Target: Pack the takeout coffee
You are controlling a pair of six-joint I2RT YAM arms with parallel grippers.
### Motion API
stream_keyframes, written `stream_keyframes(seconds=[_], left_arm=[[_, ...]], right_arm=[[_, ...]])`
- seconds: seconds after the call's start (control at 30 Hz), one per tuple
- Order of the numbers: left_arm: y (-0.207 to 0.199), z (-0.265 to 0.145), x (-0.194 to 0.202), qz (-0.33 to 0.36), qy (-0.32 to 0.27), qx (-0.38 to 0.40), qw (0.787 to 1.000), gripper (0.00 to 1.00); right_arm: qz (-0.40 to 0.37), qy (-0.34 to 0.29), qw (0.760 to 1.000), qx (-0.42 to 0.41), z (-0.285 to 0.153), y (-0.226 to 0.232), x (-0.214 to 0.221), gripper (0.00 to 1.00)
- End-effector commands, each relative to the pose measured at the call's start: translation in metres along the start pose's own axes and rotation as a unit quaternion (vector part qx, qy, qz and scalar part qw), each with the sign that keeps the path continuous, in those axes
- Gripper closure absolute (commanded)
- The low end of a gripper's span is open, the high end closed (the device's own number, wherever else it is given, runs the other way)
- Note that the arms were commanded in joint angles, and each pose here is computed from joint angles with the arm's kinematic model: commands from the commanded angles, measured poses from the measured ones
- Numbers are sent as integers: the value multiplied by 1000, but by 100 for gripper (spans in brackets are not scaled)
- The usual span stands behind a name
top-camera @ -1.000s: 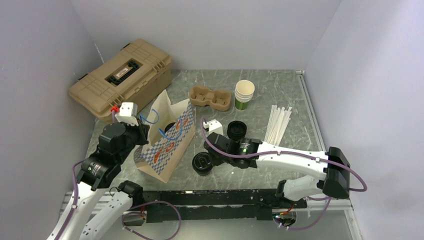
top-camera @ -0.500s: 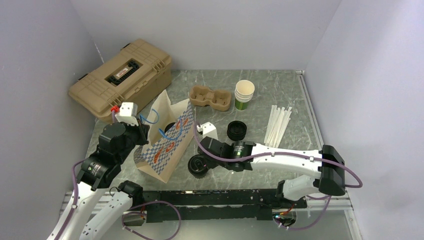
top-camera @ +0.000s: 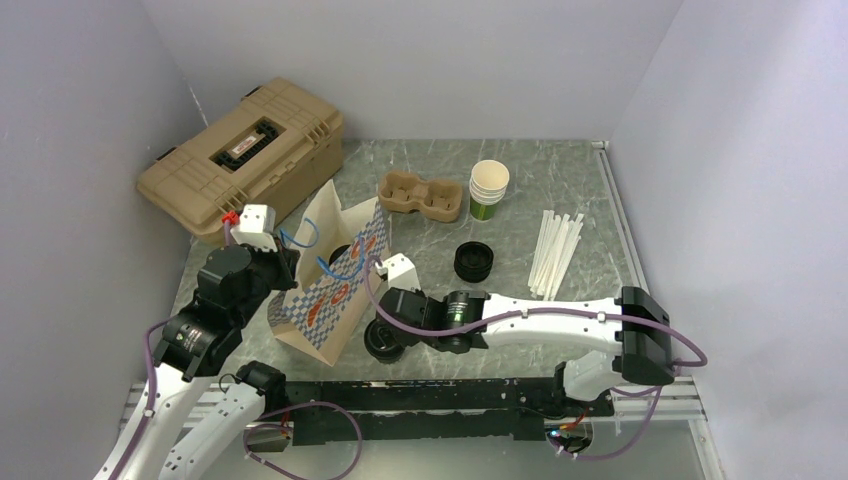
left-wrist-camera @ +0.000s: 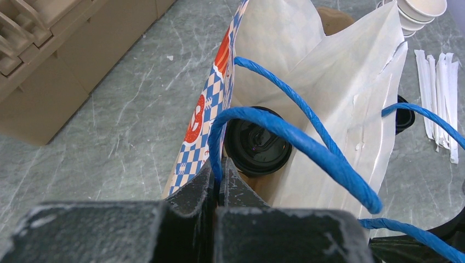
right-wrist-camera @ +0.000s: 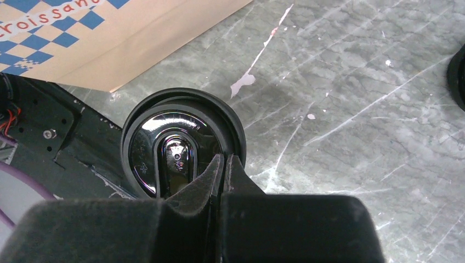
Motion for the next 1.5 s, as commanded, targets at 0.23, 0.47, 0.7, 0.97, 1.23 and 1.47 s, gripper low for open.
stream_keyframes(seconds=[0.23, 0.47, 0.7, 0.97, 1.23, 1.47], left_arm=[[-4, -1, -6, 3, -9, 13, 1000, 100], [-4, -1, -5, 3, -7, 11, 1000, 100], [-4, -1, -5, 3, -9, 11, 1000, 100], [-4, -2, -6, 2, -11, 12, 1000, 100], [-4, -3, -6, 2, -11, 14, 1000, 100], [-4, -3, -6, 2, -12, 14, 1000, 100]], right_arm=[[-96, 256, 960, 63, 8, -26, 128, 100], [-76, 176, 978, 86, -6, -20, 76, 100], [-37, 75, 991, 102, -34, -21, 19, 79], [-6, -14, 997, 78, -62, -14, -32, 62], [-7, -34, 999, 39, -64, -1, -46, 55], [-11, -18, 1000, 5, -50, 15, -42, 45]])
Point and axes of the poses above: each gripper's point midway between its finger pads, its own z axis out along the fingers, its own y axis along the line the jaws close on, x = y × z, the point moved 4 cm from there along -z, back along the fingers, and after that the axes turned 7 degrees about -z, right-handed, at the moved point
